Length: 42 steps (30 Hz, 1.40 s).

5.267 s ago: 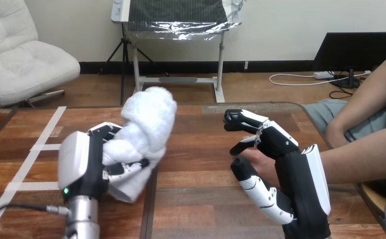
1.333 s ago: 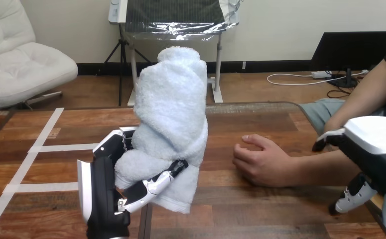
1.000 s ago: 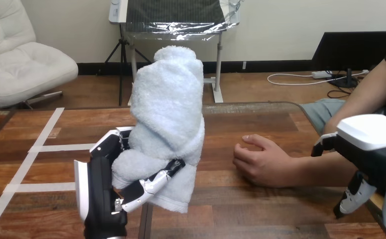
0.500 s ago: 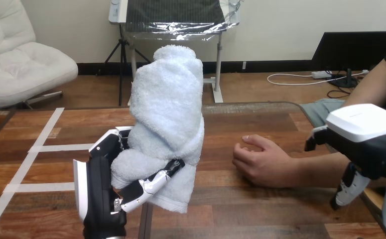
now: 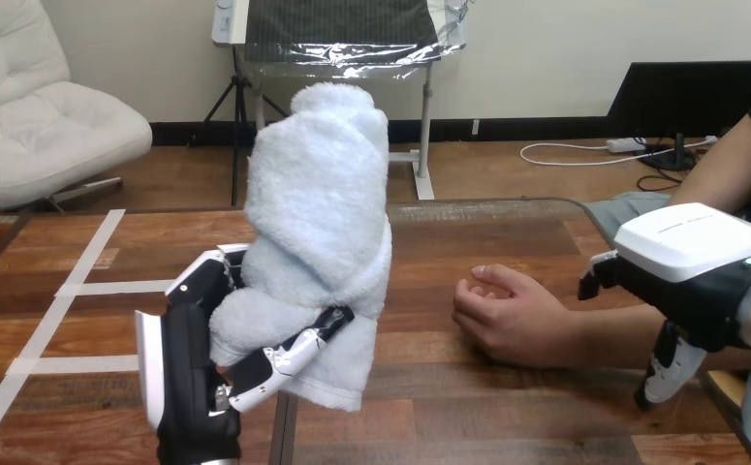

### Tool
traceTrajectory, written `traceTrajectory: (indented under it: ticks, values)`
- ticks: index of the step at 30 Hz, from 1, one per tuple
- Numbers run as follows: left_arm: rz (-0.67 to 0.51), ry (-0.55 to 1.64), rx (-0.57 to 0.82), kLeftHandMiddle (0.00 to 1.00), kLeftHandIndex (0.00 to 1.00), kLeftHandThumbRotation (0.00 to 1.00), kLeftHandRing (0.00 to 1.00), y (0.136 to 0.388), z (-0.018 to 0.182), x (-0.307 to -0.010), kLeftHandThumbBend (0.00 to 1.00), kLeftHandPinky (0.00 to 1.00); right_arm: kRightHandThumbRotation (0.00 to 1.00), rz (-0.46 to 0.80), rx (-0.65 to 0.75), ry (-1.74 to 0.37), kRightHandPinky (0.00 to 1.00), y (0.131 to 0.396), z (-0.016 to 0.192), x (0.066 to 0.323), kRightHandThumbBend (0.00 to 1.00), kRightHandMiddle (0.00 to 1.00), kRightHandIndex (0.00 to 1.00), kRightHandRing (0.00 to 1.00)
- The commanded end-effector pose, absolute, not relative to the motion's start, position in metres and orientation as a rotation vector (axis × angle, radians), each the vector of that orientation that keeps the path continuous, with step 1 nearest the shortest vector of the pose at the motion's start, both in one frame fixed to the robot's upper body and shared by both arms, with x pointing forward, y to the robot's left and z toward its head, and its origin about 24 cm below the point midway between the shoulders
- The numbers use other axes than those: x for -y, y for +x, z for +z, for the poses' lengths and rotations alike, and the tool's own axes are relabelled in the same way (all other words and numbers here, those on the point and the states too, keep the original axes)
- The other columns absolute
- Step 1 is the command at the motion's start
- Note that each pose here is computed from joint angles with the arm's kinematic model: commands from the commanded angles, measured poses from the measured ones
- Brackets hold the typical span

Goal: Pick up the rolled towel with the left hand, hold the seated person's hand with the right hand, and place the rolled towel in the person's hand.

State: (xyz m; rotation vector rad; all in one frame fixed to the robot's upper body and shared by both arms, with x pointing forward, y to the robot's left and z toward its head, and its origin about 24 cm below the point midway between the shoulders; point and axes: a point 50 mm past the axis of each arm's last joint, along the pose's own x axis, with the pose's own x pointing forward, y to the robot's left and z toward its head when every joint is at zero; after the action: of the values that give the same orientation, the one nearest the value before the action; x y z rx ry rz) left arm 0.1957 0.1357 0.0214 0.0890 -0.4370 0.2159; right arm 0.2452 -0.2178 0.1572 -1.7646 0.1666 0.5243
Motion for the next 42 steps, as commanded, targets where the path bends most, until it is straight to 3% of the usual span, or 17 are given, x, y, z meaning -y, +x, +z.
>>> traceTrajectory:
  ticks: [1, 15, 42]
  values:
    - [0.224, 0.038, 0.579, 0.44, 0.5, 0.0, 0.38, 0.204, 0.046, -0.134, 0.62, 0.35, 0.0, 0.434, -0.061, -1.805, 0.77, 0.256, 0.176, 0.214, 0.9, 0.82, 0.79, 0.82]
    - [0.233, 0.039, 0.576, 0.44, 0.49, 0.0, 0.37, 0.202, 0.046, -0.135, 0.6, 0.34, 0.0, 0.374, -0.006, -1.793, 0.79, 0.259, 0.176, 0.214, 0.87, 0.83, 0.8, 0.83]
    - [0.222, 0.025, 0.584, 0.44, 0.5, 0.0, 0.38, 0.2, 0.047, -0.134, 0.59, 0.35, 0.05, 0.341, -0.105, -1.779, 0.78, 0.272, 0.168, 0.22, 0.79, 0.85, 0.82, 0.83]
